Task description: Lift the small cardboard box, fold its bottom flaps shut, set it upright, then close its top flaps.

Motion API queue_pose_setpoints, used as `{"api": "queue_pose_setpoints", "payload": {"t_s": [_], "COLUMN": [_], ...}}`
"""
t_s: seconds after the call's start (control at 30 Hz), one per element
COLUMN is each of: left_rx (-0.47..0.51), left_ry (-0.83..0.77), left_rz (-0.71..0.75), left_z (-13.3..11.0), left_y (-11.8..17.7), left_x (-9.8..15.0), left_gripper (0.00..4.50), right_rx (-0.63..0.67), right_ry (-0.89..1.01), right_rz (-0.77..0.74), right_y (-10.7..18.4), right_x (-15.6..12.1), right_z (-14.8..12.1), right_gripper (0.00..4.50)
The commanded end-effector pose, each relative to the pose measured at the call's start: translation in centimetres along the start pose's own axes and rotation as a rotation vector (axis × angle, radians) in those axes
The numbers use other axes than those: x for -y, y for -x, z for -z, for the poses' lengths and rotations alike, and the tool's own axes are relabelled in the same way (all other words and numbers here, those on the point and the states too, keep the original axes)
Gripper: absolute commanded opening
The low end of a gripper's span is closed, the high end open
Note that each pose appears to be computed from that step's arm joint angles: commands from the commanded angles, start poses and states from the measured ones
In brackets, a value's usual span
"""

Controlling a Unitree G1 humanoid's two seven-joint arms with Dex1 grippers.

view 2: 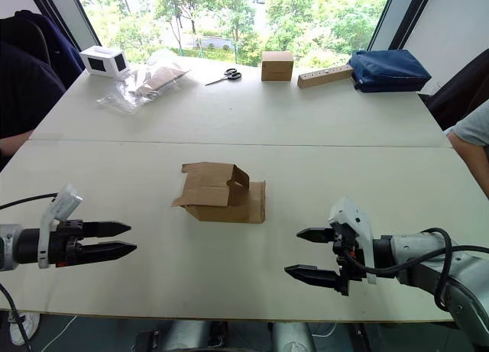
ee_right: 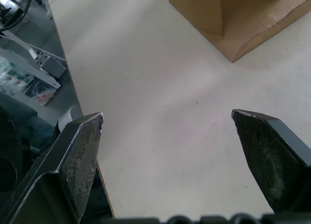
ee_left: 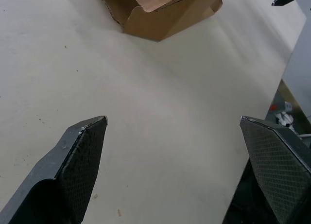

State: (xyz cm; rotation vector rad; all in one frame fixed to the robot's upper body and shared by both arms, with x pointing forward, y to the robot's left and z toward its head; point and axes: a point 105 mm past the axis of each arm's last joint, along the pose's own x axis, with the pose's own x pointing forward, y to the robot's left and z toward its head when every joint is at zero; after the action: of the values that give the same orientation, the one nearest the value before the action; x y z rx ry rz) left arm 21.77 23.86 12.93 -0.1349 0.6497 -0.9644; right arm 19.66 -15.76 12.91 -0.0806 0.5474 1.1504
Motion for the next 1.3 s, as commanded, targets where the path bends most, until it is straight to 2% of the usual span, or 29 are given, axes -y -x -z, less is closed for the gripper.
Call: {"api": "queue_pose_setpoints", "payload": {"t_s": [0.03,0.43,0.57,0.77,0.9,1.0,1.13,1.23,1.3], "left_rx": [-0.009,0.024,0.047,0.092,0.086,0.044,0.078,0.158,0.172], "left_ry": [-0.047,-0.035,-0.036,-0.185,-0.186,-0.085,0.071,0.203,0.251], "left_rz": [-0.008,-0.024,-0.013,-0.130,-0.166,-0.157,-0.058,0.058,0.116], "left_z": [-0.3,-0.6,-1.0,-2.9,-3.3,-3.5,-5.8,-8.8,-9.7], "left_y": [0.0,0.4,0.5,0.5,0.7,1.2,1.2,-0.2,-1.3], "left_x": [0.1,-0.5,-0.5,-2.0,-3.2,-3.8,-3.5,-3.6,-3.5], "left_gripper": [4.46,4.46,4.46,4.46,4.46,4.46,4.46,4.46,4.46], "right_rx": [0.008,0.019,0.062,0.061,0.041,0.037,0.062,0.092,0.101], "right_ry": [0.034,0.053,0.057,0.071,0.111,0.169,0.246,0.325,0.352], "right_rz": [-0.003,0.006,0.009,0.047,0.070,0.115,0.126,0.086,0.076], "right_y": [0.0,0.1,0.3,0.8,0.9,1.3,1.3,-0.4,-1.3], "right_x": [-0.2,0.2,0.5,1.1,1.3,1.8,1.6,0.4,0.1], "right_z": [-0.4,-0.7,-1.4,-2.1,-2.3,-2.8,-4.5,-6.2,-6.7], "right_gripper": [4.46,4.46,4.46,4.46,4.46,4.46,4.46,4.46,4.46]}}
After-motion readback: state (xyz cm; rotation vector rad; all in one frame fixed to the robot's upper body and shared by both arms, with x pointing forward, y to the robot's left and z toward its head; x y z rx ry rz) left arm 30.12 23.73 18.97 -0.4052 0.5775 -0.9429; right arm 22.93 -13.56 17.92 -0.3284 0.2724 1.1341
